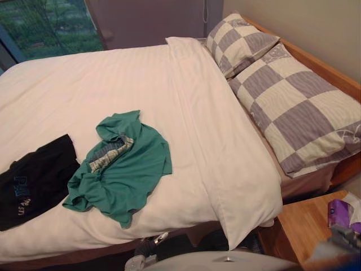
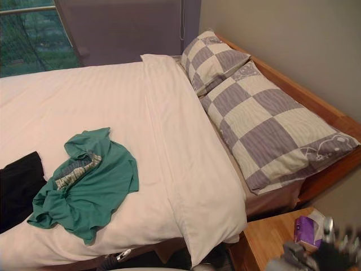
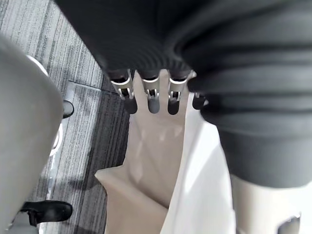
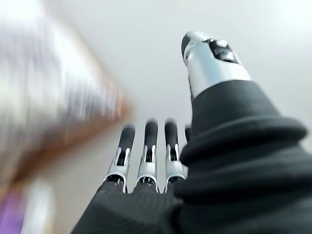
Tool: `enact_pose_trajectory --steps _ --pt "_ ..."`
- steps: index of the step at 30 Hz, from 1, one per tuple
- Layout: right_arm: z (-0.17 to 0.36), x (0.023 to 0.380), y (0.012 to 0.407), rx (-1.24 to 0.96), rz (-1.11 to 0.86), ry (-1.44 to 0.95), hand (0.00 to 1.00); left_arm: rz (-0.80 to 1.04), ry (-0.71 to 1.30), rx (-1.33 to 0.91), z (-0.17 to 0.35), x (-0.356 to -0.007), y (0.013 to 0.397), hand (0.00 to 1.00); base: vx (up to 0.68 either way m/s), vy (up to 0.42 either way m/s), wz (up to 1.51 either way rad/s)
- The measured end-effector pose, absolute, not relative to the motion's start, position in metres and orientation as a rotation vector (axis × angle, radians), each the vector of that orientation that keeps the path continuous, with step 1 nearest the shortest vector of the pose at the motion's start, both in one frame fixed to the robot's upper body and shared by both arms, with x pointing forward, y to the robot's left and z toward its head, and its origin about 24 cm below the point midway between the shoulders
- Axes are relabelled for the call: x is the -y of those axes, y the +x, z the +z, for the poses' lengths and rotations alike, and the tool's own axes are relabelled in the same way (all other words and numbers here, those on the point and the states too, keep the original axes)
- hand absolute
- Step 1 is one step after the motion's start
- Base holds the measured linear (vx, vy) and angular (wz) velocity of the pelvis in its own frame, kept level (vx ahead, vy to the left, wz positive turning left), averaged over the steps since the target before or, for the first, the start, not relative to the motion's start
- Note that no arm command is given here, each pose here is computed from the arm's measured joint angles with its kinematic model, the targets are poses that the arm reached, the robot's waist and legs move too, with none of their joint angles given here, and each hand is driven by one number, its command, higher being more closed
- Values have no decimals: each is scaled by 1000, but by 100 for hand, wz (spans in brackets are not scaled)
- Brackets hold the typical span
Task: Tidy the bed and pick cloth on bed and put in laundry
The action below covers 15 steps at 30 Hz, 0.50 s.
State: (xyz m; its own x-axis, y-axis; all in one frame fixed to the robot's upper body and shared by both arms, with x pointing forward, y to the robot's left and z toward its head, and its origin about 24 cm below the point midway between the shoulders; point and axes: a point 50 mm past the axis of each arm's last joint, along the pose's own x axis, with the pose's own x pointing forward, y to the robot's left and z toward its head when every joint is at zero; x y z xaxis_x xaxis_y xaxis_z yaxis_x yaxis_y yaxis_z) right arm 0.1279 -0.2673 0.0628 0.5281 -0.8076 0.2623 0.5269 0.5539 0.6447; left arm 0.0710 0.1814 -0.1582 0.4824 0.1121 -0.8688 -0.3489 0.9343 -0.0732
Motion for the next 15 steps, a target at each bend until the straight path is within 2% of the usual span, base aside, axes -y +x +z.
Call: enact_pose_trajectory --steps 2,6,12,15 --pt "76 254 144 669 -585 619 100 283 -240 -1028 -157 -184 72 0 30 -5 21" --pt "90 231 176 766 -217 815 100 217 -186 -996 -152 -187 87 0 -20 23 18" --pt "125 215 217 901 91 1014 100 161 -251 -906 -145 -175 117 0 -75 50 27" --pt "126 209 239 888 122 1138 100 131 -280 -848 -140 -170 131 0 25 54 12"
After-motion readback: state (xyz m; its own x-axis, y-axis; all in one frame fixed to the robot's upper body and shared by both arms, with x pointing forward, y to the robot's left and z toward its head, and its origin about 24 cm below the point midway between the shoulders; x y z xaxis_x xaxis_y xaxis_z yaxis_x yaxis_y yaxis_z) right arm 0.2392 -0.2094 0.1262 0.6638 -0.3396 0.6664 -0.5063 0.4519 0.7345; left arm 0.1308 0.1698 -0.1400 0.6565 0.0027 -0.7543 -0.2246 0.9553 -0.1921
